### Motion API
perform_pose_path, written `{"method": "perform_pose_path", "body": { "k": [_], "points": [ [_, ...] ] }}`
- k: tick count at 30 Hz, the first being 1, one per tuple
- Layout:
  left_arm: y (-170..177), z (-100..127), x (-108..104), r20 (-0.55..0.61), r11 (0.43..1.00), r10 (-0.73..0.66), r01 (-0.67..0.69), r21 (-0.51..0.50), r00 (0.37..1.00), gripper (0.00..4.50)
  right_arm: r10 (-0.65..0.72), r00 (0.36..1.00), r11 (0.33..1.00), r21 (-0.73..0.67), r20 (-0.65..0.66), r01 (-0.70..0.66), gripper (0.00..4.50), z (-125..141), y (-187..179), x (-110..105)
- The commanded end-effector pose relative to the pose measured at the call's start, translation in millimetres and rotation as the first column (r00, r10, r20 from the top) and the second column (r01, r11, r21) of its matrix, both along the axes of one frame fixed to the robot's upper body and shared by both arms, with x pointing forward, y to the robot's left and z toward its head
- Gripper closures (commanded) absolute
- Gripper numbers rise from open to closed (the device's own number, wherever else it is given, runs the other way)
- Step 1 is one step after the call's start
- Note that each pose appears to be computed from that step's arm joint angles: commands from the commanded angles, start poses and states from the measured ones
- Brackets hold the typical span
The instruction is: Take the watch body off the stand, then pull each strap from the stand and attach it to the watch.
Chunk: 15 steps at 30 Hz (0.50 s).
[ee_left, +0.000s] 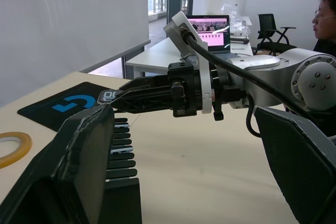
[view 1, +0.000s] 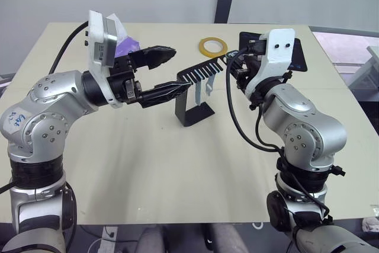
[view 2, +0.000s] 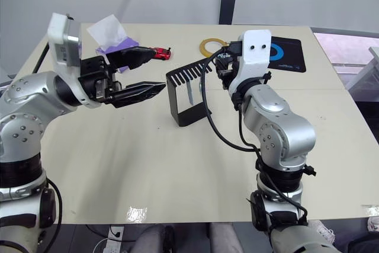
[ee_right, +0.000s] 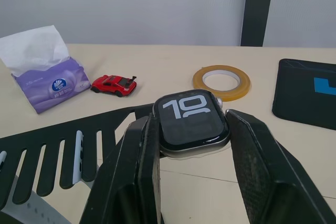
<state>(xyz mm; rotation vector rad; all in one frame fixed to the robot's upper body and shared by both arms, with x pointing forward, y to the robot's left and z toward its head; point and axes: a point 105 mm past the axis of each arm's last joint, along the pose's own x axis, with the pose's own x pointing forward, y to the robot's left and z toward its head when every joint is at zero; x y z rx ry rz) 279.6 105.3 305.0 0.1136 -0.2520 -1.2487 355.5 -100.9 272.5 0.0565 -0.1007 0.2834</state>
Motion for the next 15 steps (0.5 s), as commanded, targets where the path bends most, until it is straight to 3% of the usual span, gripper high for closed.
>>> {"method": "perform_pose_path", "body": {
  "k": [1, 15],
  "points": [
    [1, 8, -7, 0.051, 1.000, -0.009, 0.010, -0.015, 0.999, 0.00, 0.006, 0.998, 1.000, -0.004, 0.063, -0.006, 3.00, 15, 1, -6],
    [-2, 7, -7, 0.045, 0.999, -0.028, 0.028, -0.020, 0.999, 0.00, 0.058, 0.990, 0.998, -0.034, 0.127, -0.054, 3.00, 27, 2, -17]
  ]
}}
